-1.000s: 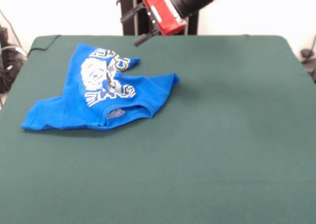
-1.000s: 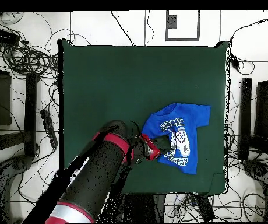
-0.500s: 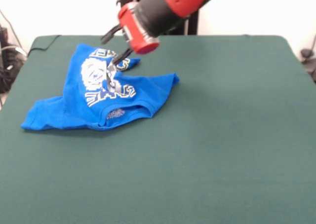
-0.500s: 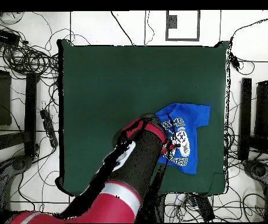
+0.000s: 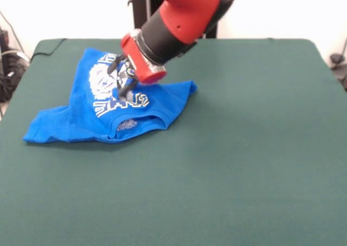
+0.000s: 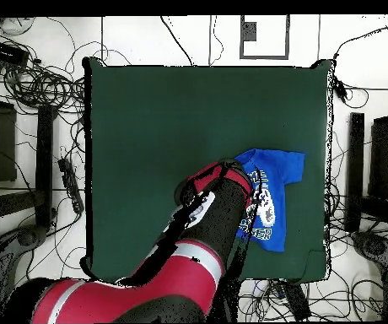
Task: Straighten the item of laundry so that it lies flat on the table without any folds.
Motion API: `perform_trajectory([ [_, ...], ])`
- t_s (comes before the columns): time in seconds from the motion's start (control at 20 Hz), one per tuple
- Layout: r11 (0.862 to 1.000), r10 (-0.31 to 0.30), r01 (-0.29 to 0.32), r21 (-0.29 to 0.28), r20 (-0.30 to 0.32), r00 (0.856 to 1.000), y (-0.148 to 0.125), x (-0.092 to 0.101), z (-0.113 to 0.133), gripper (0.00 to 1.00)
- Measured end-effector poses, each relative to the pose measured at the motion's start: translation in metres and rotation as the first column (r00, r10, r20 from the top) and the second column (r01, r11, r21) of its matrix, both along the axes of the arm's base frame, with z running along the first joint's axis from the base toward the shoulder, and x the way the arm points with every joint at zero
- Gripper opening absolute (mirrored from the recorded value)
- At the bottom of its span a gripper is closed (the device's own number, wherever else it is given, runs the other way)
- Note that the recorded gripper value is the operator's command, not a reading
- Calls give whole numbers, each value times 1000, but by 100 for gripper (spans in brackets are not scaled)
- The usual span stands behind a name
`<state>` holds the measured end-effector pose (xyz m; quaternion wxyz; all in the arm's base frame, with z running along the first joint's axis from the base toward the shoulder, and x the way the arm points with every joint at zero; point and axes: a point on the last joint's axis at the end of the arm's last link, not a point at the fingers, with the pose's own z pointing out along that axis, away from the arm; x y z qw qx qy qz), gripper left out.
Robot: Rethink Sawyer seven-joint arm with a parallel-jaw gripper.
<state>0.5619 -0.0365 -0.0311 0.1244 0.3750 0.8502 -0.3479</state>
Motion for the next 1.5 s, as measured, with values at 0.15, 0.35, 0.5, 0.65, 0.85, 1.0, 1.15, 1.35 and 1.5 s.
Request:
perform_trajectory([
  [0.15, 1000, -11, 11, 29, 4, 1000, 12, 3, -12, 100],
  [0.35, 998, -17, 16, 65, 14, 1000, 28, 11, -25, 100],
  [0.5, 997, -37, 36, 73, 12, 999, 31, 15, -28, 100],
  [0.65, 995, -67, 66, 75, 6, 998, 30, 19, -28, 100],
  [0.85, 994, -85, 85, 73, -3, 996, 30, 23, -28, 100],
  [1.0, 993, -92, 93, 70, -8, 996, 30, 25, -29, 100],
  [1.15, 995, -82, 82, 57, -10, 997, 30, 28, -30, 100],
  [1.35, 1000, 27, -27, -12, -2, 1000, 34, 39, -35, 100],
  [1.5, 988, 137, -137, -69, 7, 990, 38, 53, -40, 100],
])
